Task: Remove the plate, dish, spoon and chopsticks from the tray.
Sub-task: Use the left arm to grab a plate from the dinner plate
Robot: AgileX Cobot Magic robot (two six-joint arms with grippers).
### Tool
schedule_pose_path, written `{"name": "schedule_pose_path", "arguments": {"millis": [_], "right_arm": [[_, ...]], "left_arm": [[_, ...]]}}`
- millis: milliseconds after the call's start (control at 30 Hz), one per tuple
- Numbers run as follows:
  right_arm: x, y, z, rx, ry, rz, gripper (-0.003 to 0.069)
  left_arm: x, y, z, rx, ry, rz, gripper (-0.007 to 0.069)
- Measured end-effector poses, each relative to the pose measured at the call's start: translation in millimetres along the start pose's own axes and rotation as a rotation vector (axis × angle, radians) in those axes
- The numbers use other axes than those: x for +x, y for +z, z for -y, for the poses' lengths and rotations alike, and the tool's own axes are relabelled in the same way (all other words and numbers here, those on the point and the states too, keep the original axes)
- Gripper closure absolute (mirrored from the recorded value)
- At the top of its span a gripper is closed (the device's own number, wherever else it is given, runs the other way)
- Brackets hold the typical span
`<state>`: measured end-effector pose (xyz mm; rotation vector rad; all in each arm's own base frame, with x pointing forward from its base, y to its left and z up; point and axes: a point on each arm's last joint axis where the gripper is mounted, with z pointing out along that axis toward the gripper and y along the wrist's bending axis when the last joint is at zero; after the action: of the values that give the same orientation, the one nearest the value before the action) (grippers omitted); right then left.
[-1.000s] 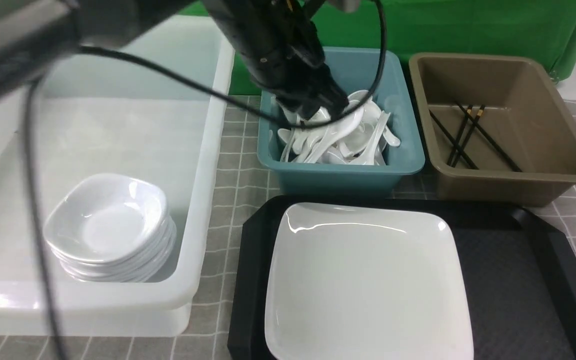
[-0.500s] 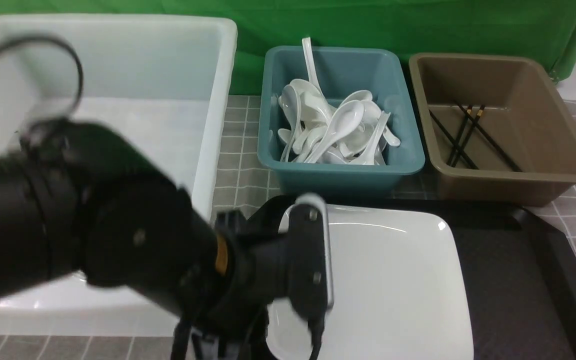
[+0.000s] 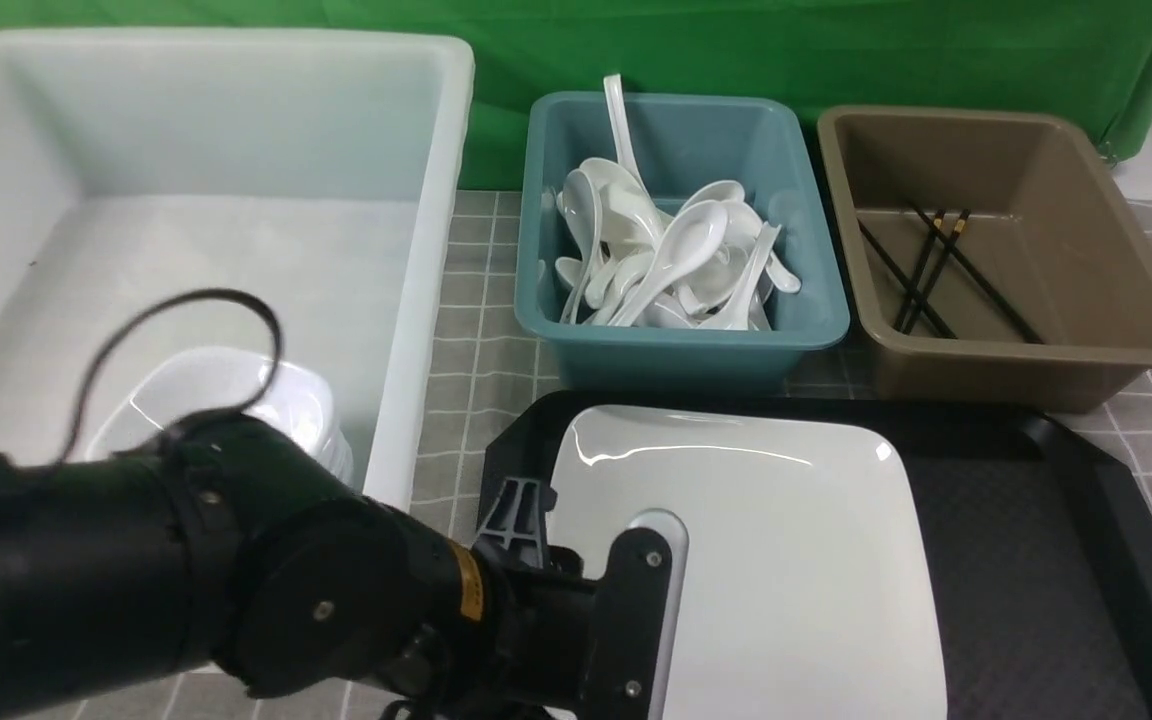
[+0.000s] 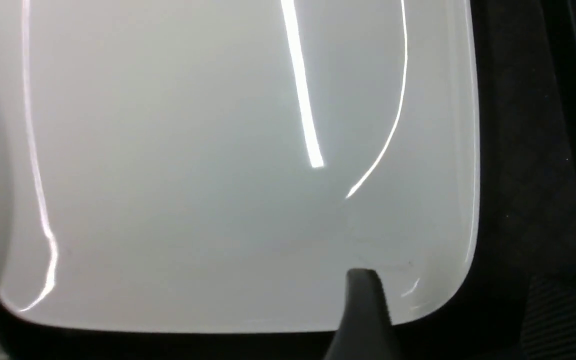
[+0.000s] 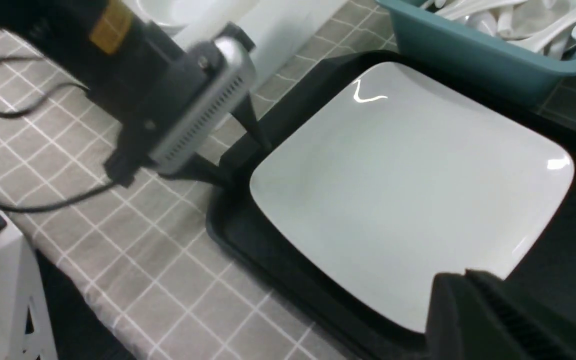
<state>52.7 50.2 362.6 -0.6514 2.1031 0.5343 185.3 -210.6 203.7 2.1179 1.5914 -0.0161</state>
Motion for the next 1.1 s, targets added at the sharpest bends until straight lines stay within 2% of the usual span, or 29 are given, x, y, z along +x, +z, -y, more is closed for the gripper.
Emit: {"name": "schedule_pose_path", "arguments": {"millis": [400, 700, 800, 833, 867, 967, 1100], "right_arm": [[1, 0, -3, -0.029, 0.03, -0.009, 0.0622], [1, 0, -3, -0.031, 0.024, -0.009, 0.0616], [1, 0, -3, -0.031, 0.017, -0.009, 0.0613], [1, 0, -3, -0.031, 0.012, -0.009, 0.061], [1, 0, -3, -0.031, 0.012, -0.009, 0.061], [1, 0, -3, -0.031, 0.008, -0.009, 0.0607], [1, 0, -3, -0.031, 0.007, -0.009, 0.0604]], "left_arm": [[9, 50, 2, 0.044, 0.049, -0.077, 0.0229], [10, 55, 1, 0.04, 0.065, -0.088, 0.0237], [8, 56, -1, 0.023, 0.054, -0.078, 0.0265], [7, 59, -3, 0.005, 0.054, -0.07, 0.0316], [8, 59, -3, 0.006, 0.054, -0.071, 0.0316], [5, 63, -5, -0.026, 0.093, -0.055, 0.041], [5, 64, -6, -0.032, 0.09, -0.052, 0.0419]]}}
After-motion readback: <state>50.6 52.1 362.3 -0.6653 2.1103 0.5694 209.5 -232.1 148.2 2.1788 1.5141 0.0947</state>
